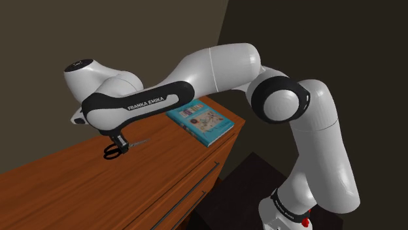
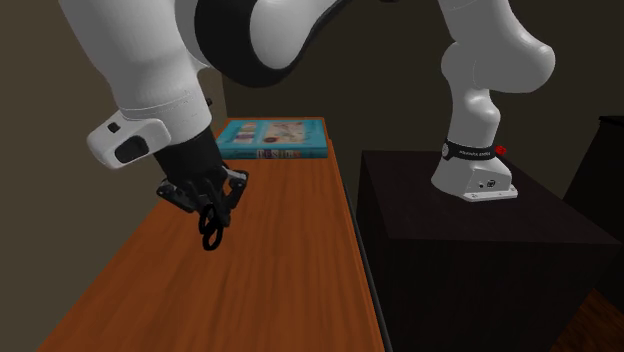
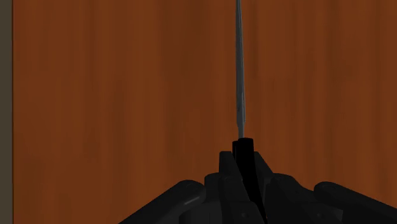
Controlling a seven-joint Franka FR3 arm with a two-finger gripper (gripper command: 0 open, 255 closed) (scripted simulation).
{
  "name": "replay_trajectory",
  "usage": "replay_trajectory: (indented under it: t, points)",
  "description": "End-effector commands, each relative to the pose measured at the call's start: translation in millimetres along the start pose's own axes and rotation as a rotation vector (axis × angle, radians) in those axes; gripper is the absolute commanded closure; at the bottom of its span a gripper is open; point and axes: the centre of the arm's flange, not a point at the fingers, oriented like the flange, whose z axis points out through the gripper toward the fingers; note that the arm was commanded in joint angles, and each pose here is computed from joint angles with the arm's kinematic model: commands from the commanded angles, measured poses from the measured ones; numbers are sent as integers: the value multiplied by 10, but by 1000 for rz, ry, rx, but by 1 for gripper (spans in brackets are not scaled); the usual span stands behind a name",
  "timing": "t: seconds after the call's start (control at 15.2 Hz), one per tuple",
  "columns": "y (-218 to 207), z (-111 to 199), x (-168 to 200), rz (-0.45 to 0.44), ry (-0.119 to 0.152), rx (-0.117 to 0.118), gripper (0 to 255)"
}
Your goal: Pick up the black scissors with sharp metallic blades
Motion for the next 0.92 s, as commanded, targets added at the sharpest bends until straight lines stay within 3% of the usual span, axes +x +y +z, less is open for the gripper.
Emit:
replay_trajectory:
  t: [0.0,0.86]
  points:
    - [-9,-98,-20,0,0,0,255]
    - [-72,-671,-141,0,0,0,255]
